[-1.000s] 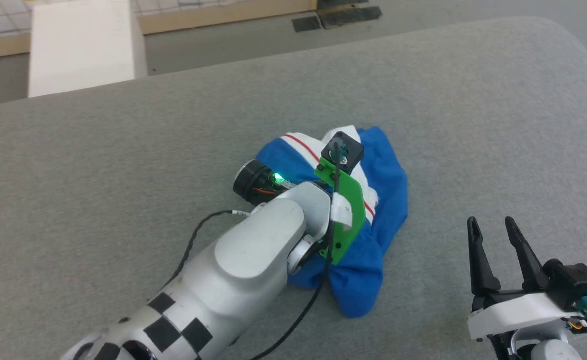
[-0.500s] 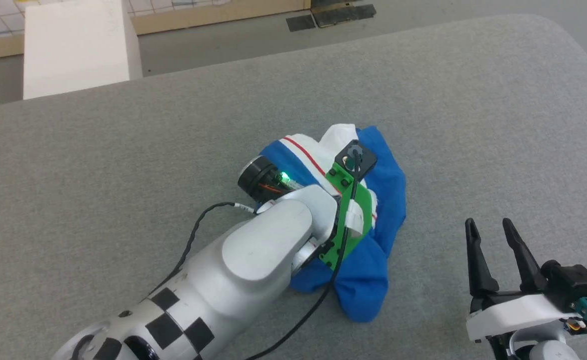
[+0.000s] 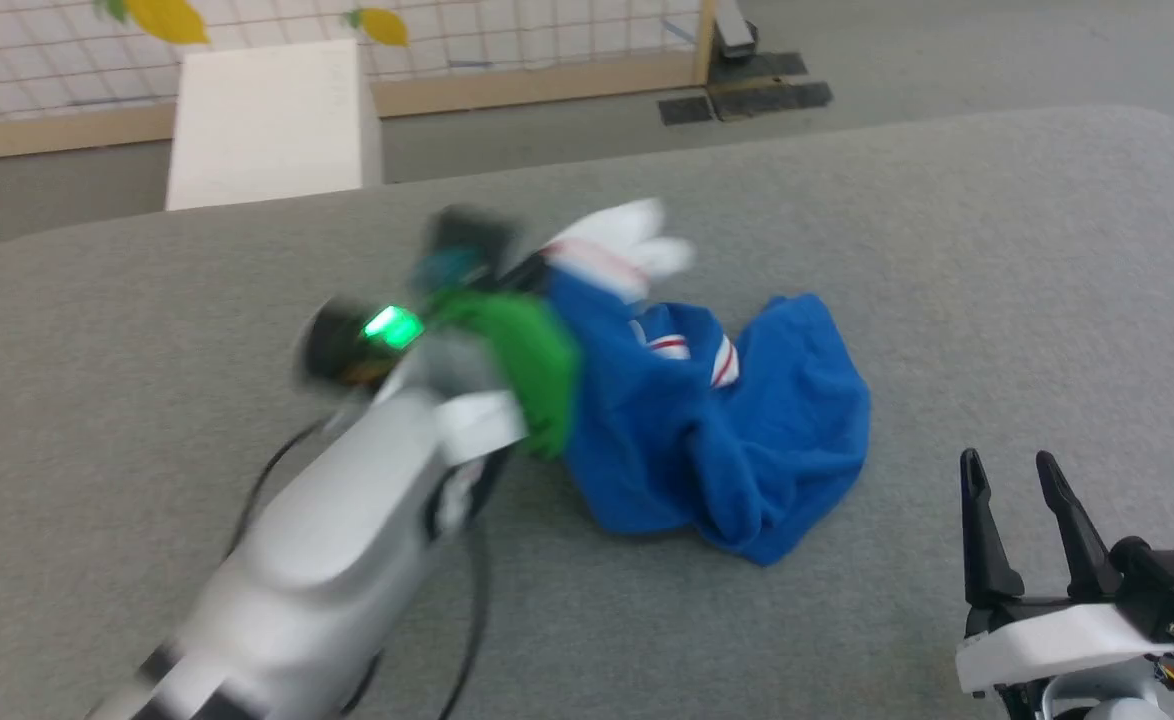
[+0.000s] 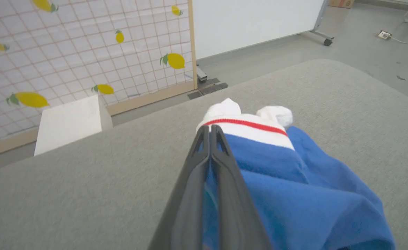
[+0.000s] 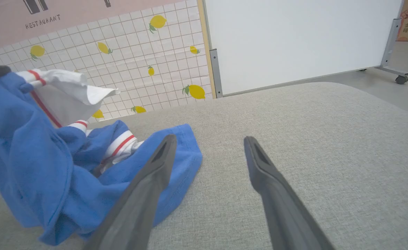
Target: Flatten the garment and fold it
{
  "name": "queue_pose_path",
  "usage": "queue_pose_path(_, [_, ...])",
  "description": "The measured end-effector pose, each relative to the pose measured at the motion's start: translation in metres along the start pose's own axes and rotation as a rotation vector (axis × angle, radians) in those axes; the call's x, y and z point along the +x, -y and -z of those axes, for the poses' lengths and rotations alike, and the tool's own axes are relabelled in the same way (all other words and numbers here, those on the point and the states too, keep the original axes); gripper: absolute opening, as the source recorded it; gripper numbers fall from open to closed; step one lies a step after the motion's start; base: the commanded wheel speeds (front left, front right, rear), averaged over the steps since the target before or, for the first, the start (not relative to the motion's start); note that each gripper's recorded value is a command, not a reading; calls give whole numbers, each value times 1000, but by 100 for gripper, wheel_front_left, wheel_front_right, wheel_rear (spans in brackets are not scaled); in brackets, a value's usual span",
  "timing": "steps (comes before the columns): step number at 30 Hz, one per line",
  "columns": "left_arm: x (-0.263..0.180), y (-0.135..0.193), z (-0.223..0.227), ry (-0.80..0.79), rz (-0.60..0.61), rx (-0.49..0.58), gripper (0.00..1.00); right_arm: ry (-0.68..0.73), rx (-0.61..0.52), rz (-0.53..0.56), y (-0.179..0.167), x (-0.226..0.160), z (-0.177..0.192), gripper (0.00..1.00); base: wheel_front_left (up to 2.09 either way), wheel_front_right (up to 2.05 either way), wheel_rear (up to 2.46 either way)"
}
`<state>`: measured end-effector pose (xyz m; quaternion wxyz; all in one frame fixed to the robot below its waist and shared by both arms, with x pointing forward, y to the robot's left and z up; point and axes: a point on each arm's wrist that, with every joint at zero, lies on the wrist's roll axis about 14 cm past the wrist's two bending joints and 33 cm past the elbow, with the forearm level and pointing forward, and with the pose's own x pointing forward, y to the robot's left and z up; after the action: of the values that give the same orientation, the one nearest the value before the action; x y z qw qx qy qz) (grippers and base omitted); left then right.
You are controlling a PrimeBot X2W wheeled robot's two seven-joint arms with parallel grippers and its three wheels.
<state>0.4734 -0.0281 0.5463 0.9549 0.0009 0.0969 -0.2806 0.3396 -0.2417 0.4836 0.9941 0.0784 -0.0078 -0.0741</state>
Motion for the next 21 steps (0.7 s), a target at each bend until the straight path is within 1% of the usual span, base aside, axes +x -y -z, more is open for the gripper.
queue_pose_path(2, [-26,-38,28,-50,-126,-60,0,3,3,-18,-6,1,0,100,0,0,0])
queue_pose_path(5, [-72,-76,83,-173,-275,-147,0,9,7,-43,-14,3,-2,100,0,0,0])
queue_pose_path(7, [-109,-89,124,-283,-358,-200,0,12,9,-62,-20,6,-3,100,0,0,0])
queue_pose_path(9, [-136,-89,152,-371,-399,-270,0,15,11,-79,-25,8,-3,100,0,0,0])
queue_pose_path(10, [-151,-85,166,-411,-414,-318,68,17,12,-90,-29,10,-4,100,0,0,0])
queue_pose_path(11, [-160,-80,173,-425,-417,-353,100,19,13,-98,-32,12,-4,100,0,0,0])
queue_pose_path(13, [-169,-75,175,-422,-421,-396,100,17,14,-113,-37,14,-4,100,0,0,0])
queue_pose_path(15, [-173,-80,167,-355,-445,-416,100,16,12,-129,-42,16,-4,100,0,0,0])
queue_pose_path(18, [-174,-104,126,-103,-523,-396,100,17,10,-153,-50,19,-5,100,0,0,0])
queue_pose_path(21, [-177,-115,94,99,-555,-309,100,9,9,-179,-59,21,-4,100,0,0,0])
